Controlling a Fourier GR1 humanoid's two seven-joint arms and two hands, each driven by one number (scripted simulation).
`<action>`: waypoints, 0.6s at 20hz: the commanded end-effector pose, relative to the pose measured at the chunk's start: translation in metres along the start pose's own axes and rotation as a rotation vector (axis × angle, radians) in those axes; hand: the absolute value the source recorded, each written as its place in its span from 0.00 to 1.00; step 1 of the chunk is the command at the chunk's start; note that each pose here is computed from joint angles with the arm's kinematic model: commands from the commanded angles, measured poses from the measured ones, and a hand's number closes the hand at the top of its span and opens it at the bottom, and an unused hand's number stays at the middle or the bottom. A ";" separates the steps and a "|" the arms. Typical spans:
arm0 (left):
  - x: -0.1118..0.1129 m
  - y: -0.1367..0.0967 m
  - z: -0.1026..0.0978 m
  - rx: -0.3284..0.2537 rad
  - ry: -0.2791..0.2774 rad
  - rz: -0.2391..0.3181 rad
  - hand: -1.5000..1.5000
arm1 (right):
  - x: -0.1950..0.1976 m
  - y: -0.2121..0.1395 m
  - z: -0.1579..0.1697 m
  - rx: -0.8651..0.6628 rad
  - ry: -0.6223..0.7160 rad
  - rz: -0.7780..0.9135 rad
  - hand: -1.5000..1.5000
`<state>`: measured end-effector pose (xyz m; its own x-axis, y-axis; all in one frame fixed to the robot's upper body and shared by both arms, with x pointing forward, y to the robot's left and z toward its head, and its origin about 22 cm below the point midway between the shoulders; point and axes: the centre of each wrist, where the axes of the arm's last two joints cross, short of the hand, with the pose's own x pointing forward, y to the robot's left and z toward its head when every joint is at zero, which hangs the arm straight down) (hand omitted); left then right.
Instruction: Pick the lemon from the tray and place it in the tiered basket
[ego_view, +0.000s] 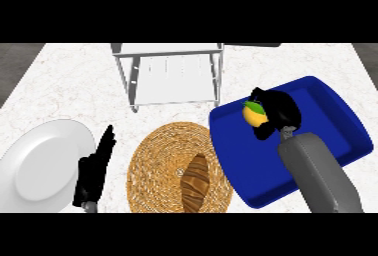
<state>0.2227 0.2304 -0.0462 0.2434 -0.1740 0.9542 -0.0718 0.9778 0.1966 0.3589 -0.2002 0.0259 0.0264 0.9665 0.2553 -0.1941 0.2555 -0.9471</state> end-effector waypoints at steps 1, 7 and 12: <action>-0.008 0.020 0.004 0.057 0.043 0.023 0.50 | 0.045 -0.045 0.000 0.071 -0.238 -0.147 1.00; -0.012 0.020 0.010 0.076 0.045 0.008 0.50 | 0.046 -0.146 0.024 -0.118 -0.306 -0.387 1.00; -0.012 0.010 0.009 0.069 0.033 0.014 0.50 | 0.062 -0.218 0.059 -0.284 -0.382 -0.297 1.00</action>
<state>0.2128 0.2462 -0.0505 0.2590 -0.1551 0.9533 -0.1389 0.9708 0.1957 0.3602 -0.1911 0.2073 -0.2576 0.7906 0.5555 -0.0447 0.5645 -0.8242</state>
